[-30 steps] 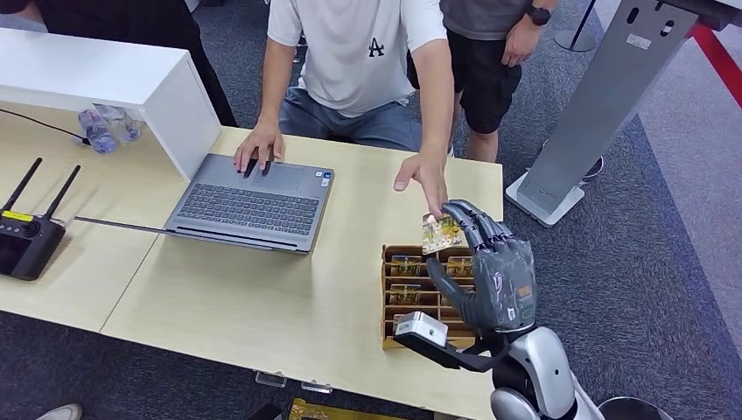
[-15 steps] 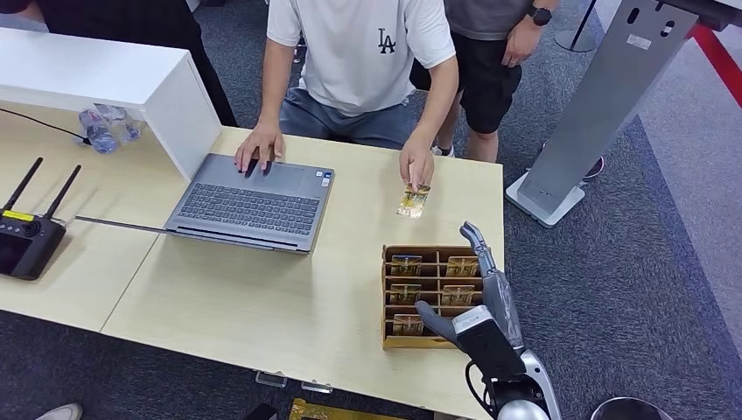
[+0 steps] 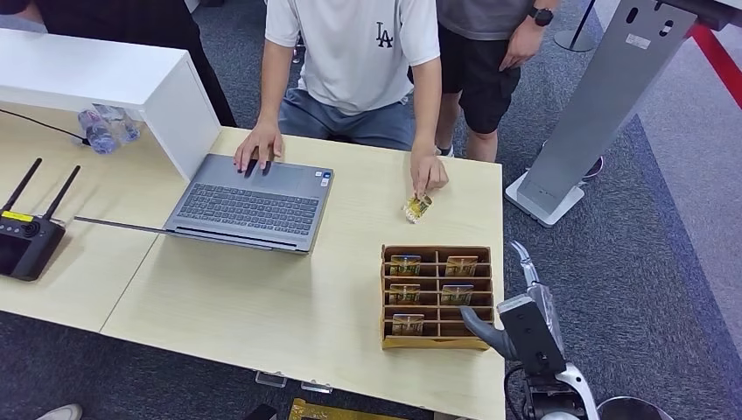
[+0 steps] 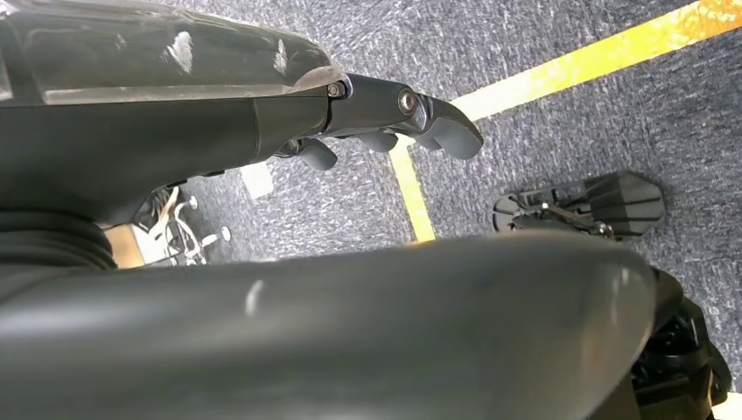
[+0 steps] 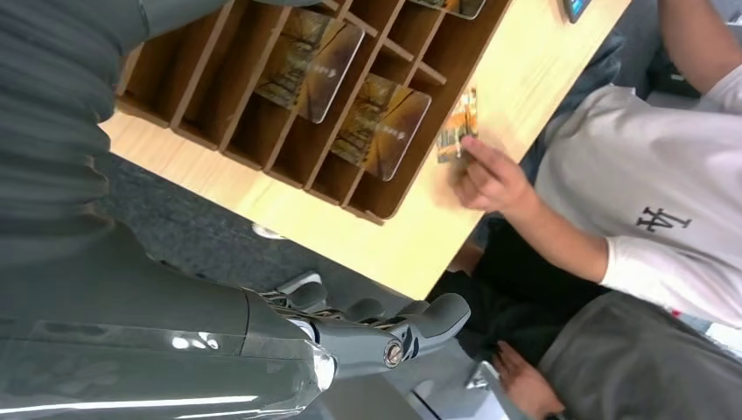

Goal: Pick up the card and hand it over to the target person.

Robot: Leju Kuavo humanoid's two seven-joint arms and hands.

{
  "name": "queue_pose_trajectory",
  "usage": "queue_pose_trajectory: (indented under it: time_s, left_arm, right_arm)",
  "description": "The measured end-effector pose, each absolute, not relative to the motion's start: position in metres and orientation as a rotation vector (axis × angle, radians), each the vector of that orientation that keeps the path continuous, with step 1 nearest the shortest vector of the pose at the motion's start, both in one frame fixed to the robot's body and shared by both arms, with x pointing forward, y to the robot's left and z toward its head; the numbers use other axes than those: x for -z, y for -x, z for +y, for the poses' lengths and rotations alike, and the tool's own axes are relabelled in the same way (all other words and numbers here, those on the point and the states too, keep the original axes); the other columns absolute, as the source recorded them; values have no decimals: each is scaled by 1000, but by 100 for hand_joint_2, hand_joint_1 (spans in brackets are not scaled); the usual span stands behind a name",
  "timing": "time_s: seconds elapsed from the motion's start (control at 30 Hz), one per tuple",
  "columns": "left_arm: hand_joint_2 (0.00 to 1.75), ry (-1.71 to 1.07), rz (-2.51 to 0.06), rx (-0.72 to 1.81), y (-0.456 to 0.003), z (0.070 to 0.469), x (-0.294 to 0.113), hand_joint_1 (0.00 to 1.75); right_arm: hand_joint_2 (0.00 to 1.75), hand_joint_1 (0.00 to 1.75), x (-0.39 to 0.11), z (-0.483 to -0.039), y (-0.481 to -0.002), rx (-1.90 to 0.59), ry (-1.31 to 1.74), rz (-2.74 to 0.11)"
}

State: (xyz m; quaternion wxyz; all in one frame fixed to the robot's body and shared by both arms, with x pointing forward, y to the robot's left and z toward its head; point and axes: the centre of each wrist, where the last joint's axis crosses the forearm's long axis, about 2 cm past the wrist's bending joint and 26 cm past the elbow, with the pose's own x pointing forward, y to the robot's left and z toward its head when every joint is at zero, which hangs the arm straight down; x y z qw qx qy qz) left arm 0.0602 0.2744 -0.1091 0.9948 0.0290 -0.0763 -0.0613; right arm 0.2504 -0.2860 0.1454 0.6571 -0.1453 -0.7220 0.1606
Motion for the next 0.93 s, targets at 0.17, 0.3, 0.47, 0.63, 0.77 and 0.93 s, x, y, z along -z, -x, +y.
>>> queue_pose_trajectory:
  time_s: [0.17, 0.3, 0.47, 0.63, 0.77, 0.93]
  left_arm:
    - [0, -61, -149, 146, -61, 275, 109, 0]
    - [0, -54, -148, 150, -61, 276, 109, 0]
    - [0, -49, -150, 144, -61, 276, 109, 0]
    - [0, -53, -151, 144, -61, 277, 109, 0]
    - [0, -54, -147, 145, -61, 277, 109, 0]
    - [0, -55, -141, 139, -61, 277, 109, 0]
  right_arm:
    - [175, 0, -144, -296, -241, -334, 174, -1576]
    - [175, 0, -140, -297, -238, -324, 60, -1546]
    - [175, 0, -138, -295, -240, -337, 54, -1535]
    - [175, 0, -137, -295, -240, -347, 78, -1509]
    - [175, 0, -137, -296, -239, -343, 82, -1499]
    - [175, 0, -136, -295, -239, -343, 81, -1494]
